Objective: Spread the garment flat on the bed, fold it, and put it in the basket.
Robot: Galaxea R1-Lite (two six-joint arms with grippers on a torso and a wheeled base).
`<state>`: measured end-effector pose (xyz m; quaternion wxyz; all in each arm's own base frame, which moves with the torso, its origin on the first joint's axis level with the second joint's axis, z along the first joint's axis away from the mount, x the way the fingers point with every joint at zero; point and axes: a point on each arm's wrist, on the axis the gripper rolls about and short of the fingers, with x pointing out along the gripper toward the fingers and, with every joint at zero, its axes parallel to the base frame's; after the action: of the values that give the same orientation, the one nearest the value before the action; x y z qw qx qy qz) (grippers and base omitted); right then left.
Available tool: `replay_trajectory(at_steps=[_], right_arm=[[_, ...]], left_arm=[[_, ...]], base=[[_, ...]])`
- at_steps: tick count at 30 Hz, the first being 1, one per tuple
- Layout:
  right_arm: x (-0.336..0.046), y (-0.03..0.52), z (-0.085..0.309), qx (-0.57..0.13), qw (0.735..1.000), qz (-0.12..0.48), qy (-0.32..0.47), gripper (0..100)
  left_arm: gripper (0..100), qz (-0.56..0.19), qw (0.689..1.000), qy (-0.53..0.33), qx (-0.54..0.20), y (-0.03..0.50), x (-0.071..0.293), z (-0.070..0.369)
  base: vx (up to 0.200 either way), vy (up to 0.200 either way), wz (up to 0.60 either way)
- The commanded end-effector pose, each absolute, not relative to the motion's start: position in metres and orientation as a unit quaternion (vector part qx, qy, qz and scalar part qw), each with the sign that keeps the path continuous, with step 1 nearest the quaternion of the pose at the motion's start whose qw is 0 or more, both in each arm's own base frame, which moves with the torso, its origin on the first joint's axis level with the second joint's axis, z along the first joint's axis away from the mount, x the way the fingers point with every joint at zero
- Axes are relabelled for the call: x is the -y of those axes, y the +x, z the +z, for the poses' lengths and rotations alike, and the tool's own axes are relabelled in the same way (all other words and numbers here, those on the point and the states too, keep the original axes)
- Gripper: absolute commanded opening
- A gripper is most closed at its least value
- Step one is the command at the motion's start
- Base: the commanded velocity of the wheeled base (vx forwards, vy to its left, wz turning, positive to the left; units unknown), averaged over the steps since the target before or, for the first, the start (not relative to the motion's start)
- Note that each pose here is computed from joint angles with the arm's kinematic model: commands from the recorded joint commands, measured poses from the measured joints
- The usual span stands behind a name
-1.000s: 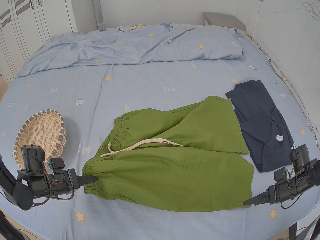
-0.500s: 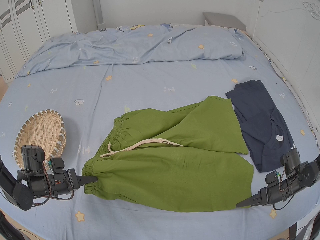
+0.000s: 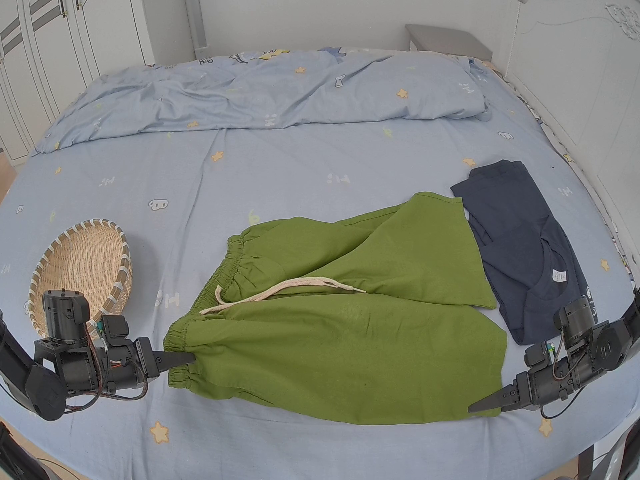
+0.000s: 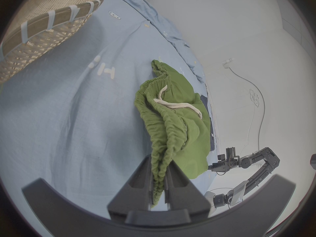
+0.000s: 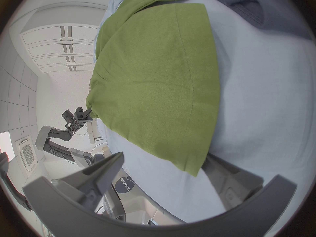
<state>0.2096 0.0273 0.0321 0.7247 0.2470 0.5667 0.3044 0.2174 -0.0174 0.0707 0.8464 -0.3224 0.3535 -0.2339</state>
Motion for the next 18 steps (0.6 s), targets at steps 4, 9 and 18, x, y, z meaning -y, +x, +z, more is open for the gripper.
replay_trajectory(at_steps=[4,9,18], right_arm=[[-0.026,0.207,0.03,-0.572,0.719,0.302,0.254,0],[-0.025,0.204,0.029,-0.575,0.718,0.299,0.255,0],[-0.023,0.185,0.041,-0.569,0.724,0.299,0.249,0]], left_arm=[[0,-0.23,0.847,-0.325,-0.352,0.218,0.015,0.071],[0,-0.222,0.849,-0.328,-0.35,0.218,0.012,0.07],[0,-0.176,0.843,-0.347,-0.37,0.197,-0.005,0.058]], base=[[0.0,0.0,0.0],[0.0,0.0,0.0],[0.0,0.0,0.0]])
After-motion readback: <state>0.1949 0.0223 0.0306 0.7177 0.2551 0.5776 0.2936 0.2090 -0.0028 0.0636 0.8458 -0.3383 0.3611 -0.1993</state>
